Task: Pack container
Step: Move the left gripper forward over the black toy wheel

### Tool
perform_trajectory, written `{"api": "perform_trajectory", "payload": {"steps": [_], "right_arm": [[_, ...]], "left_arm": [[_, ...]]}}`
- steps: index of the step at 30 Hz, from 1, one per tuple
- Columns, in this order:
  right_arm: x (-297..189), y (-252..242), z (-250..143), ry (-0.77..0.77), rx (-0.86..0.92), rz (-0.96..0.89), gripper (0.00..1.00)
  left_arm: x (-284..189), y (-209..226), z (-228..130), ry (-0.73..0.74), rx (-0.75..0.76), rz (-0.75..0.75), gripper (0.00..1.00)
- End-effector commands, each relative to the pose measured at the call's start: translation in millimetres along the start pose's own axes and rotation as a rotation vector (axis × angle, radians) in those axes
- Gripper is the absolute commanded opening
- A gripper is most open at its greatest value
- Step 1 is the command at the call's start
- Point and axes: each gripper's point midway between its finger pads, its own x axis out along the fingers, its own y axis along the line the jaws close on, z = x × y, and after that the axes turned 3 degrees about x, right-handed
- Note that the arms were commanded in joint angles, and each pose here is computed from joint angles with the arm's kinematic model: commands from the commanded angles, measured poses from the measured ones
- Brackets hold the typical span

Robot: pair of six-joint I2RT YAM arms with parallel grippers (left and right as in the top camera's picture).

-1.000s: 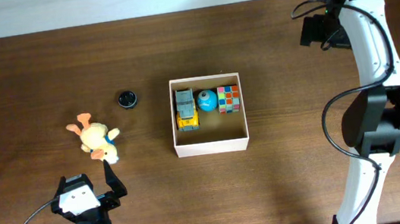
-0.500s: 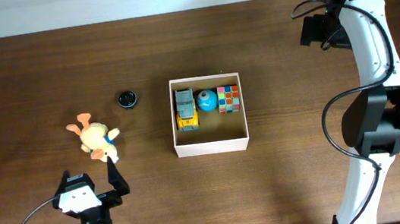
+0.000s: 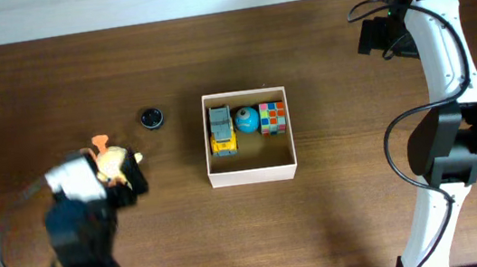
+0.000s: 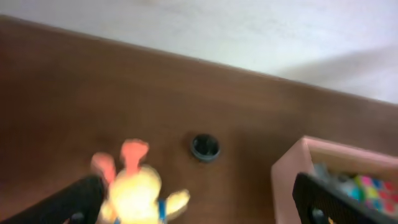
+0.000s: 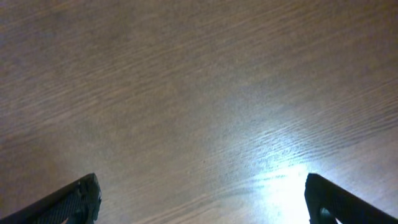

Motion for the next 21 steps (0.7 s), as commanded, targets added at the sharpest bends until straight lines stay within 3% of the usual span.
{"api": "perform_trajectory", "payload": {"steps": [1,10,16,21], "right_arm": [[-8.5,-1.6,2.5,-0.024,0.009,-0.005,0.99],[-8.5,-1.6,2.5,-0.024,0.009,-0.005,0.99],[-8.5,-1.6,2.5,-0.024,0.009,-0.005,0.99],[-8.5,-1.6,2.5,-0.024,0.009,-0.005,0.99]], "left_arm": [[26.8,-20.5,29.6,0.118,0.066,-0.094,0.99],[89.5,-24.7,46.4,0.466,0.02,-0.102,0.99],[112.4,-45.4,28.5,0.536,-0.03,-0.241,0.99],[121.7,-41.7,14.9,0.577,-0.038,-0.229,0.99]]}}
